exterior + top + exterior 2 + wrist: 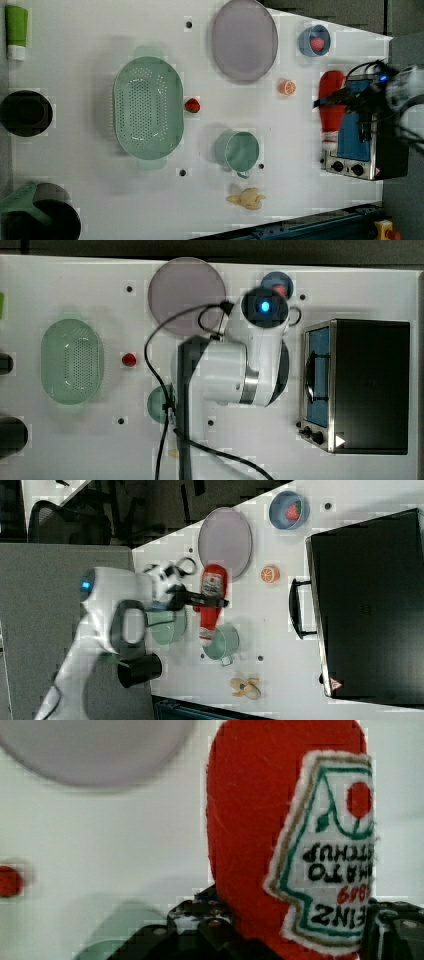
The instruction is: Pick ketchup from plate and place it on table.
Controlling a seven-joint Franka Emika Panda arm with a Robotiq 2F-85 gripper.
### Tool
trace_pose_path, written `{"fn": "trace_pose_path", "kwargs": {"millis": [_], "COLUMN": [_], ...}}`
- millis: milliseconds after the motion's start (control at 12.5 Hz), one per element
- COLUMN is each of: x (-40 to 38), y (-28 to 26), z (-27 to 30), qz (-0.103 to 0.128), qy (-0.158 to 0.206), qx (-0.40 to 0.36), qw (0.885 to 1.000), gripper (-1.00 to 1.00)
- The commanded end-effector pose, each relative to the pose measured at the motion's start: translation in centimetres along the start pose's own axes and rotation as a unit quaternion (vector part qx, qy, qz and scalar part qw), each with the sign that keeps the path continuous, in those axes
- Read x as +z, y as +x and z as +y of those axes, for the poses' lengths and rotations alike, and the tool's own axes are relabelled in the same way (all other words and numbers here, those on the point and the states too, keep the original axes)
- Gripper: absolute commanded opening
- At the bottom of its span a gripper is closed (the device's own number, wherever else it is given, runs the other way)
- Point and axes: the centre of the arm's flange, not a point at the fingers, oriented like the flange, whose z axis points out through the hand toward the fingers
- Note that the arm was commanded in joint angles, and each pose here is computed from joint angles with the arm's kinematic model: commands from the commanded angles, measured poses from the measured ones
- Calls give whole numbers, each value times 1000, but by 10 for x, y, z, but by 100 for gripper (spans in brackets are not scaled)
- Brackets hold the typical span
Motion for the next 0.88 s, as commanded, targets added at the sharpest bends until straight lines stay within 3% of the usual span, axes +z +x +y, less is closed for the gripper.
{"fn": "trace_pose_path", "kwargs": {"millis": [80, 320, 560, 720, 880], "x": [39, 93, 141, 137, 100], "y": [-10, -20, -24, -20, -13], "z": [4, 6, 8, 7, 1], "qz": [13, 6, -24, -13, 14], "qy": [2, 1, -2, 0, 4], "qx": [19, 19, 20, 20, 26], "qw": [1000, 1000, 1000, 1000, 1000], "gripper": [24, 29, 93, 100, 100]}}
